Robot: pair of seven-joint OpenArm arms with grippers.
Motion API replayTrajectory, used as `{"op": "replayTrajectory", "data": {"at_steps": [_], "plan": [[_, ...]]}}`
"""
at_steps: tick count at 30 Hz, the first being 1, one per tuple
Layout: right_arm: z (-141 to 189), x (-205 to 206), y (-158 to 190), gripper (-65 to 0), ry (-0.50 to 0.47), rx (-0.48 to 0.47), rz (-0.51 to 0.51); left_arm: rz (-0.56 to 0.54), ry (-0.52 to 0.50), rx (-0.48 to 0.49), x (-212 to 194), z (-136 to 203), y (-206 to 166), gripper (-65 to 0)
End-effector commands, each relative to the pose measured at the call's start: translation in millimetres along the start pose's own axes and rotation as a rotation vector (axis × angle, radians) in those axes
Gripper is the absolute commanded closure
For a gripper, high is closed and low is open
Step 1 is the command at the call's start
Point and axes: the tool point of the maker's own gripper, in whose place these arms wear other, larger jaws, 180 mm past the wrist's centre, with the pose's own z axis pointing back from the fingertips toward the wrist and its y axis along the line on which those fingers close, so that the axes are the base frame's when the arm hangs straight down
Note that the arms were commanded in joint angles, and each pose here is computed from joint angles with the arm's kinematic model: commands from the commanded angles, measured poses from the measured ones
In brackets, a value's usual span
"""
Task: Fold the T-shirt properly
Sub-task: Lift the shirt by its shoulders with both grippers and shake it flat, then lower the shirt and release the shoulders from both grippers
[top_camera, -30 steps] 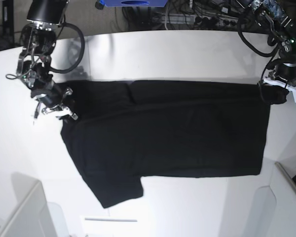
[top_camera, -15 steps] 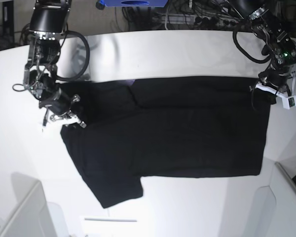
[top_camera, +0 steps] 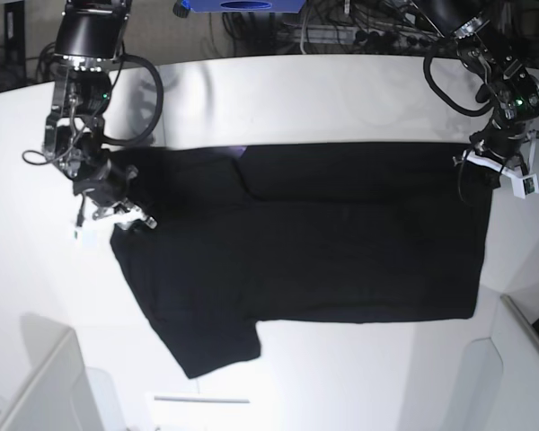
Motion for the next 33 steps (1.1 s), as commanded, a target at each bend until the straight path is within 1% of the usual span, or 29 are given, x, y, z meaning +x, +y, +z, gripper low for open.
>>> {"op": "replayTrajectory", "data": {"at_steps": [1,2,4,6,8,10,14,17,18,21,23,29,33], "plan": [[6.8,16.8,7.4,-27.6,-0.06,0.023,0.018,-0.01,-0.063,0.004,20.3,4.6,3.3,-14.5],[9.8,18.8,7.2,-29.1,-0.085,0.023,0.022,-0.01,-0.067,0.004,21.4,5.2,3.5,-22.1],[18.2,20.6,6.1,-27.8,-0.133,0.021,0.03,-0.014,-0.081,0.007,26.2,7.9,3.6,-33.2],[29.1,21.5,7.1,-25.8,-0.174,0.021,0.038,-0.03,-0.118,0.029,36.5,19.2,8.4,-43.4],[38.8,20.3,0.8,-25.7,-0.197,-0.004,0.022,-0.028,-0.158,0.067,46.4,32.4,19.6,-49.4],[51.3,18.1,-10.3,-25.7,-0.222,-0.048,-0.008,-0.022,-0.175,0.095,46.3,44.8,28.8,-53.0],[77.9,9.7,-20.8,-25.8,-0.281,-0.097,-0.018,0.089,-0.196,0.06,29.8,64.7,41.9,-53.3],[89.1,-4.3,-29.1,-26.3,-0.292,-0.122,-0.017,0.173,-0.173,0.02,9.6,67.5,47.6,-53.3],[89.4,-10.0,-31.2,-28.1,-0.287,-0.128,-0.028,0.197,-0.156,0.012,1.7,64.8,48.8,-53.3],[90.6,-30.8,-37.8,-36.5,-0.262,-0.148,-0.082,0.251,-0.098,0.01,-21.4,53.8,54.0,-53.3],[91.4,-44.7,-39.9,-39.5,-0.242,-0.157,-0.108,0.282,-0.081,0.004,-29.3,47.5,55.2,-53.3],[87.7,-62.0,-50.6,-39.9,-0.207,-0.186,-0.145,0.346,-0.06,-0.013,-35.0,27.3,55.6,-53.3],[86.6,-62.0,-44.1,-39.8,-0.205,-0.144,-0.11,0.368,-0.061,-0.023,-34.5,20.5,53.1,-53.2]]}}
